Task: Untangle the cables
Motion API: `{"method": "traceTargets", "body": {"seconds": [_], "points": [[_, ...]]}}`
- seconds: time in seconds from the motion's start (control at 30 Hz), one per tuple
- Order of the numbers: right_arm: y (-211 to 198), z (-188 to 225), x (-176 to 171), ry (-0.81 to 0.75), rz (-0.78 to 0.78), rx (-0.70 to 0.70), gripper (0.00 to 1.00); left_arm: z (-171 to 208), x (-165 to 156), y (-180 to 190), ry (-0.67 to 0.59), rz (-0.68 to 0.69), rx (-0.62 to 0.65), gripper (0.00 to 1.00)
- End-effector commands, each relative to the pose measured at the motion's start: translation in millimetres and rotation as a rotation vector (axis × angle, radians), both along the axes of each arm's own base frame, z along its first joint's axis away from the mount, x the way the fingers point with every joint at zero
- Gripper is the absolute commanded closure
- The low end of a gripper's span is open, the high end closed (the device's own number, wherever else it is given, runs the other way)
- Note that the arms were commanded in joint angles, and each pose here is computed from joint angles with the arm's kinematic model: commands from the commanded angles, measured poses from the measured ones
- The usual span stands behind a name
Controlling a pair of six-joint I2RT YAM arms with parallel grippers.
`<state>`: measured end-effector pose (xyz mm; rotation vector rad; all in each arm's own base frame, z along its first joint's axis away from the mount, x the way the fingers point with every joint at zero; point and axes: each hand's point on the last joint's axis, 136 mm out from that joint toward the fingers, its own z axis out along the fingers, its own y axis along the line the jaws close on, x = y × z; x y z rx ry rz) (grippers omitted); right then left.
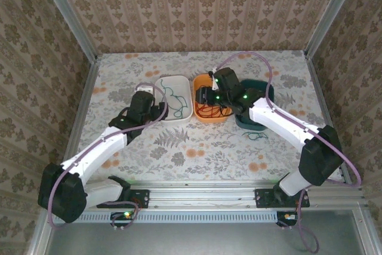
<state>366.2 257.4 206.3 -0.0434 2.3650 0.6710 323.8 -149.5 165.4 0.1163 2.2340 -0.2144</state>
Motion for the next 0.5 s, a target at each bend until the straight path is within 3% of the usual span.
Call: {"method": "traceTargets", "body": {"seconds": [0.0,0.07,0.23,0.47], "points": [[-75,-29,-23,0.135,-0.242,-0.1,0.49,13,3,-16,-0.045,-0.053,-0.011,0.15],[-110,-42,-44,0.175,-0.361,-0.09,0.49,10,2,-20,-0.037,-0.061,-0.01,0.15],[-172,-86,-111,0.294,-0.489,-0.267,0.49,-2,2,-19,-0.019,-0.035,0.002,0.14],[-188,-134,-154,0.461,-0.529,-0.252,0.48,-7,7,-23,-0.003,-0.031,0.007,0.14]]}}
